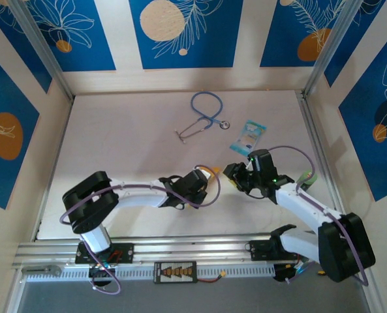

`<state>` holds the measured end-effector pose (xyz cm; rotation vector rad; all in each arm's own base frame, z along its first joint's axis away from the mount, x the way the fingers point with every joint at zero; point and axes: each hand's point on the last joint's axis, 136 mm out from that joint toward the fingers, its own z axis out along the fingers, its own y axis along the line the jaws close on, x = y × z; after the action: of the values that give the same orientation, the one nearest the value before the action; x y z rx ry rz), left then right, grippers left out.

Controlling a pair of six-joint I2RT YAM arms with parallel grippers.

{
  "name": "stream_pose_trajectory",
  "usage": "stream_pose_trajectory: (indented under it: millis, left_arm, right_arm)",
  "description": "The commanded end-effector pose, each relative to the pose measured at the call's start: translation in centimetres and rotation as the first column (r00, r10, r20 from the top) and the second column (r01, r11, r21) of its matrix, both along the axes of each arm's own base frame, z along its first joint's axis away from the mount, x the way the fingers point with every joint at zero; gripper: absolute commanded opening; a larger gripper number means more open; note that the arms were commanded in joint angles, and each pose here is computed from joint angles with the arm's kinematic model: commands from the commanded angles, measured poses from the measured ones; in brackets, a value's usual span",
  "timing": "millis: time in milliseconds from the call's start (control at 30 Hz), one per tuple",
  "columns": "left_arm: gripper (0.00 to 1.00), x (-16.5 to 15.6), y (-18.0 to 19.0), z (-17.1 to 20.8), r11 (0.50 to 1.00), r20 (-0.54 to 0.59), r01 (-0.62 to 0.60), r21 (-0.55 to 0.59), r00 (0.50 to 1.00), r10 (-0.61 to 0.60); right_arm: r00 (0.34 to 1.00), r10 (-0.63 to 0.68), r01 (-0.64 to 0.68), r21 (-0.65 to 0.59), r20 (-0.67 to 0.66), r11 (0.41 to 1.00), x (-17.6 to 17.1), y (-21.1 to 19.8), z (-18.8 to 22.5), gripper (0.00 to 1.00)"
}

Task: Fold a paper plane with a square sheet of paper (pick it up from the middle)
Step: Fold the wing for the fifth time at the center of the table.

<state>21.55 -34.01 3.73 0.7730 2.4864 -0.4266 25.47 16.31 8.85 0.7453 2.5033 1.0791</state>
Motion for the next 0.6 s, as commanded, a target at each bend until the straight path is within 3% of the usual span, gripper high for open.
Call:
stream_pose_trajectory:
  millis: [0,567]
  left_arm:
    - [0.0,-0.3,-1.4,1.2,0.989,-0.072,0.0,-0.148,0.997,-0.011]
    - [0.0,0.2,-3.0,1.1,0.885,-0.304,-0.093,-0.457,0.951,-0.056]
  right_arm:
    - [0.999,-0.005,0.004,-0.032,-0.037,0.999,-1.6,-1.2,-1.3,0.45]
    - [0.997,0.063,-0.065,0.053,0.038,0.996,-1.8,-0.1,-0.3,0.44]
